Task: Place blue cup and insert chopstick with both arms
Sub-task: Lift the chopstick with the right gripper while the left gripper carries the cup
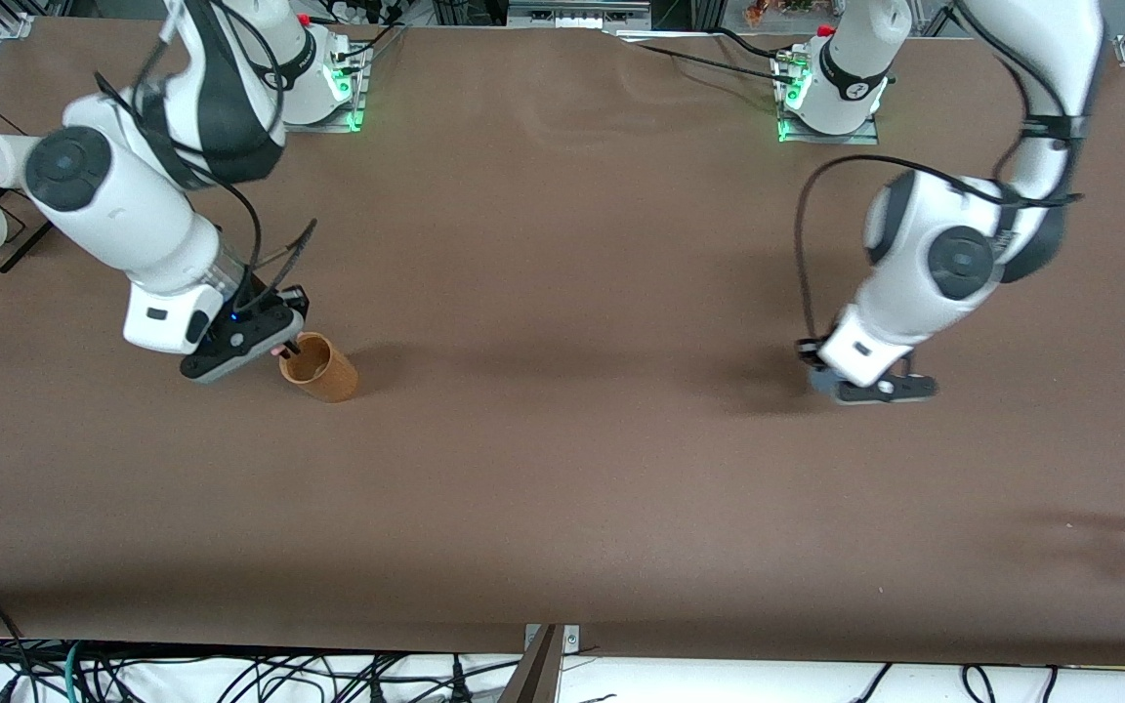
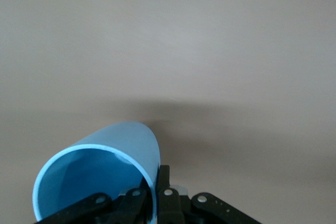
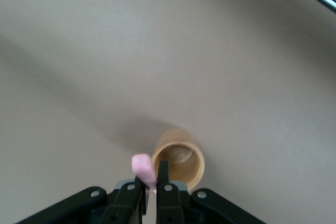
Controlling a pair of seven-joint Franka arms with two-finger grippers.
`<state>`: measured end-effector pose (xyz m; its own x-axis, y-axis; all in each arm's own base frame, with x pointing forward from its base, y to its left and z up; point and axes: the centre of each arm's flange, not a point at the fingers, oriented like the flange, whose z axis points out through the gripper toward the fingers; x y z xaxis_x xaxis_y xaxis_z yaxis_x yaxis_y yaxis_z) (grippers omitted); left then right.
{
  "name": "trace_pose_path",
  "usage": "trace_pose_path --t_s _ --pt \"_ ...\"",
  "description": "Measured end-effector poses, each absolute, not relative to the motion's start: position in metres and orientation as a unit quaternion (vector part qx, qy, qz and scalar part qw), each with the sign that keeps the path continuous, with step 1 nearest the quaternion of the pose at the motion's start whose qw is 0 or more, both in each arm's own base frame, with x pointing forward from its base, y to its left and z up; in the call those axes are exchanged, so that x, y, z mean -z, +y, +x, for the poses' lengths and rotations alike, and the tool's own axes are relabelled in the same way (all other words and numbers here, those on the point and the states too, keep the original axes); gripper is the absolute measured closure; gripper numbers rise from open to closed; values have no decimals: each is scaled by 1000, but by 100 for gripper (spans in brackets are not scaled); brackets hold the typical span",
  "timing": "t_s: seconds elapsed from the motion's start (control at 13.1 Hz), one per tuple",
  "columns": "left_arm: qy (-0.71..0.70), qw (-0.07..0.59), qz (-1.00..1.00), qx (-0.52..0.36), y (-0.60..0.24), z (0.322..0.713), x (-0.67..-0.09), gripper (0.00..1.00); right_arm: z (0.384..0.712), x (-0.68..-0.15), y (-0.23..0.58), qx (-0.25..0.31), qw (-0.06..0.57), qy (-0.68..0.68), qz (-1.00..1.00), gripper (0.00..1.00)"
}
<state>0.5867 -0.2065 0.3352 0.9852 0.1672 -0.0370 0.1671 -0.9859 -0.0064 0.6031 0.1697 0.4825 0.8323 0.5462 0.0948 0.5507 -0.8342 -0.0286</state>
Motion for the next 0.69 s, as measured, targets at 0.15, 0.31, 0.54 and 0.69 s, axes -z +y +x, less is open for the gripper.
trace_pose_path --t_s 0.15,0.31,0.54,0.69 --pt "-139 3 -990 -16 -306 569 -340 95 602 -526 172 28 36 -289 -956 92" --pt "-186 2 -983 -11 -380 559 -329 95 600 -547 173 25 38 -292 -955 92" --pt "-253 -6 -967 -19 -453 551 -292 95 597 -544 191 18 40 -295 -954 92" --pt "-276 -5 -961 -22 -483 547 -268 95 593 -534 215 9 41 -292 -956 92"
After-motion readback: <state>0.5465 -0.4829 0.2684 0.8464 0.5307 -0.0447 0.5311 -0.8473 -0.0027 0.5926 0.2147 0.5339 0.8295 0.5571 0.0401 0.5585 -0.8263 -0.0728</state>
